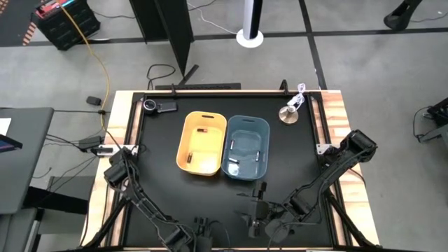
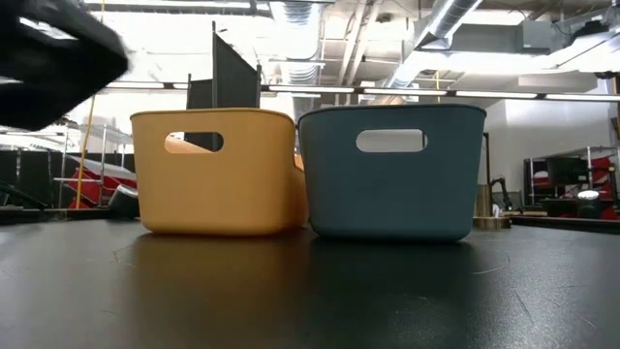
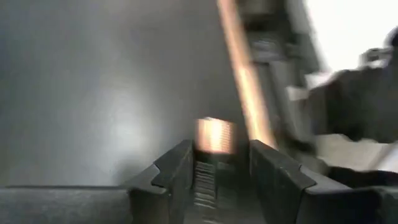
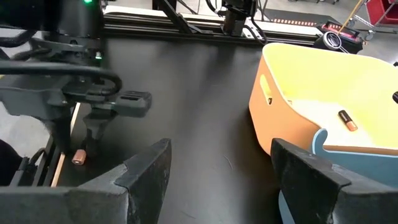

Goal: Sort batteries
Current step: Put the black battery into the yellow bin

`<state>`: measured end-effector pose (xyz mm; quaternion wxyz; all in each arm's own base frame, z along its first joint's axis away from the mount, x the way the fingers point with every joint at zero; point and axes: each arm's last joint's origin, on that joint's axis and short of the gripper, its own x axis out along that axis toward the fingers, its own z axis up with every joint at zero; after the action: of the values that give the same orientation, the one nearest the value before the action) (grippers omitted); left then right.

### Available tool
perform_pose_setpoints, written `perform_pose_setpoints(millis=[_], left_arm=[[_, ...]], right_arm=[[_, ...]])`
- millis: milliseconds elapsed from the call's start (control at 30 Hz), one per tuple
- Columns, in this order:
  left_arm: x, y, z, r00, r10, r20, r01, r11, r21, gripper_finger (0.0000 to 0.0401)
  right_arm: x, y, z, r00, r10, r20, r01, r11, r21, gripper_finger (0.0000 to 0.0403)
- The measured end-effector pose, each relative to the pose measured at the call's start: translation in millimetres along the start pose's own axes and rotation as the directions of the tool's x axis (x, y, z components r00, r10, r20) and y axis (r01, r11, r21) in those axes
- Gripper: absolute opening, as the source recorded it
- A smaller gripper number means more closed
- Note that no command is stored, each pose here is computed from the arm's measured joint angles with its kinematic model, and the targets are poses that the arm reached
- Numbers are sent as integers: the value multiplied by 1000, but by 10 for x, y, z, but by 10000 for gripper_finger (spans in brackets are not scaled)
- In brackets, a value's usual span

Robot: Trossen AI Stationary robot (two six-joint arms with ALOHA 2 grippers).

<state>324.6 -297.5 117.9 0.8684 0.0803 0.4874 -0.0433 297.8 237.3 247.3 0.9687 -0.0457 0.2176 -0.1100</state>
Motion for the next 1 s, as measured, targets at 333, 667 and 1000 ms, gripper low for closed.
perform_pose_setpoints(millis=[333,667,1000], left_arm=[[97,303,105,998,40,-48,-40,999,-2,140],[158,503,172,994,-7,-106,8,1000,2,140],[172,575,173,990,-13,-142,12,1000,-4,91]], right_arm=[[0,0,0,1000,0,0,0,1000,0,291],[-1,1,0,1000,0,0,0,1000,0,291],[-2,2,-1,1000,1,0,-1,1000,-1,291]])
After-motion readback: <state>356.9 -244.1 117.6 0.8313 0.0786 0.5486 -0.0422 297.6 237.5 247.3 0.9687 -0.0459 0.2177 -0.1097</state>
